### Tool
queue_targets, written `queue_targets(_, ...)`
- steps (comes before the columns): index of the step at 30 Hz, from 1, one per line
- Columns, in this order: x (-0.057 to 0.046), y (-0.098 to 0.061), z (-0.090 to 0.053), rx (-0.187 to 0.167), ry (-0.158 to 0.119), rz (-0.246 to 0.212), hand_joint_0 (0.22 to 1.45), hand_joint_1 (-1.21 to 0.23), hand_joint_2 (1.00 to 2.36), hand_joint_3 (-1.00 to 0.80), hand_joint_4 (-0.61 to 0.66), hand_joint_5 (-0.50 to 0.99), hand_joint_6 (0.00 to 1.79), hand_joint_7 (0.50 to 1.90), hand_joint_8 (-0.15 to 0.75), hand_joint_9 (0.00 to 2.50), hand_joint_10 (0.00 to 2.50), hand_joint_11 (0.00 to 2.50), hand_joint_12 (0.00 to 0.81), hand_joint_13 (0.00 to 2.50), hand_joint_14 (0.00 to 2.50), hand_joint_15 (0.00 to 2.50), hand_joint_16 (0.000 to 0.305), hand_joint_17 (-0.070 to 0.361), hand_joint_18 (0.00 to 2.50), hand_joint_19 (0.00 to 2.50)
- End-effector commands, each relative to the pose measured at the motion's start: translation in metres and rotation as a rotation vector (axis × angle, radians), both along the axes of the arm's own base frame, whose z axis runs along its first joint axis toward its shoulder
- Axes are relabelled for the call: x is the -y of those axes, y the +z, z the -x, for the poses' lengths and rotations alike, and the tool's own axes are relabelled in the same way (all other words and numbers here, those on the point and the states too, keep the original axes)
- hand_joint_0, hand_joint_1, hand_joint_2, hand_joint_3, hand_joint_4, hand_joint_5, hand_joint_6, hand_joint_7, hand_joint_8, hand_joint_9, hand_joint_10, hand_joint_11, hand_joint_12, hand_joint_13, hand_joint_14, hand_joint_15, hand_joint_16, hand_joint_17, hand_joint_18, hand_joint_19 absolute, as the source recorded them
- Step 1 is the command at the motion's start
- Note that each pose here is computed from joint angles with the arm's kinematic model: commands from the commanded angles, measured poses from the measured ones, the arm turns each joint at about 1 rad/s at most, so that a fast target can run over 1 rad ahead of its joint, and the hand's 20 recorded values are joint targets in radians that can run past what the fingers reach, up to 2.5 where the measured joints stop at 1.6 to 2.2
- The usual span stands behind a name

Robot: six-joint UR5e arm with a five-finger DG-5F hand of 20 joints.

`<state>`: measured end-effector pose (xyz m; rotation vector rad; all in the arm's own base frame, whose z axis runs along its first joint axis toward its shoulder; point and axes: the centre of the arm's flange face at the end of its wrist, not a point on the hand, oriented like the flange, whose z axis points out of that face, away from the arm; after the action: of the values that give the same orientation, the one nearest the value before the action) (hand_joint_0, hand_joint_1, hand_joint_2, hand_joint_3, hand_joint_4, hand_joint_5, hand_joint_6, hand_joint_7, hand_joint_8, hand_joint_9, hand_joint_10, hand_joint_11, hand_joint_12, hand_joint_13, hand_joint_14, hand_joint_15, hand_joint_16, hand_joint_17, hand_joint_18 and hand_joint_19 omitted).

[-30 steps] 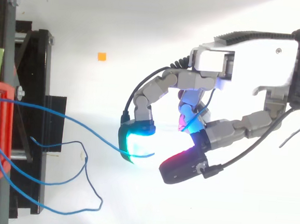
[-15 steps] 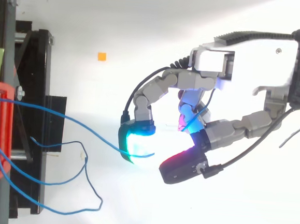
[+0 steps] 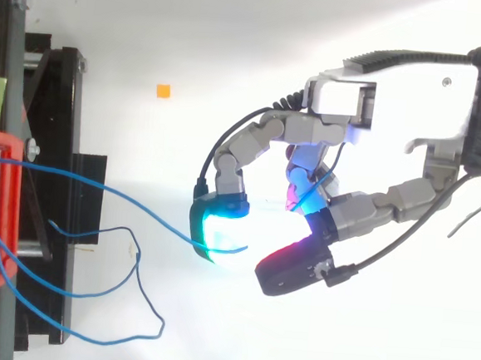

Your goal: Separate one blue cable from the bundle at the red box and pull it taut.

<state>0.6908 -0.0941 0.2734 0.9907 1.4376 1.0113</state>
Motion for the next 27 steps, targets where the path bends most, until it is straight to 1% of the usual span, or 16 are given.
queue_targets(1, -0.0001, 0.0001, -0.0001, 0.000, 0.000, 0.000, 0.53, -0.81, 1.63, 0.04, -0.48, -0.06, 0.87, 1.04, 0.144, 1.29, 0.85, 1.47, 0.427, 1.31, 0.11, 1.44, 0.065, 0.147, 1.14, 1.40)
queue_targets(2, 0.0009, -0.0006, 0.0004, -0.001, -0.001, 0.000, 0.53, -0.81, 1.63, 0.04, -0.48, -0.06, 0.87, 1.04, 0.137, 1.28, 0.85, 1.49, 0.426, 1.31, 0.12, 1.45, 0.065, 0.146, 1.14, 1.40)
queue_targets(7, -0.0001, 0.0001, -0.0001, 0.000, 0.000, 0.000, 0.53, -0.81, 1.63, 0.04, -0.48, -0.06, 0.87, 1.04, 0.152, 1.29, 0.85, 1.49, 0.426, 1.31, 0.11, 1.45, 0.065, 0.146, 1.14, 1.40)
queue_targets(8, 0.0011, 0.0001, 0.0000, 0.000, -0.003, 0.000, 0.53, -0.81, 1.63, 0.04, -0.49, -0.06, 0.87, 1.04, 0.136, 1.29, 0.84, 1.48, 0.426, 1.31, 0.11, 1.45, 0.065, 0.146, 1.14, 1.41)
queue_targets(14, -0.0001, -0.0006, 0.0003, -0.001, 0.000, 0.000, 0.53, -0.81, 1.64, 0.04, -0.49, -0.06, 0.87, 1.04, 0.145, 1.29, 0.85, 1.48, 0.420, 1.31, 0.11, 1.44, 0.065, 0.147, 1.14, 1.40)
queue_targets(16, -0.0001, 0.0001, -0.0001, 0.000, 0.000, 0.000, 0.53, -0.81, 1.64, 0.04, -0.49, -0.06, 0.87, 1.04, 0.134, 1.29, 0.84, 1.49, 0.423, 1.31, 0.11, 1.44, 0.066, 0.148, 1.14, 1.40)
queue_targets(25, 0.0000, 0.0001, -0.0001, 0.000, -0.001, 0.000, 0.53, -0.81, 1.63, 0.04, -0.49, -0.06, 0.87, 1.04, 0.153, 1.28, 0.85, 1.49, 0.426, 1.31, 0.11, 1.45, 0.065, 0.146, 1.14, 1.41)
queue_targets(27, 0.0009, 0.0001, 0.0000, 0.000, -0.001, 0.000, 0.53, -0.81, 1.63, 0.04, -0.49, -0.06, 0.87, 1.04, 0.143, 1.29, 0.85, 1.48, 0.427, 1.31, 0.11, 1.44, 0.065, 0.146, 1.14, 1.41)
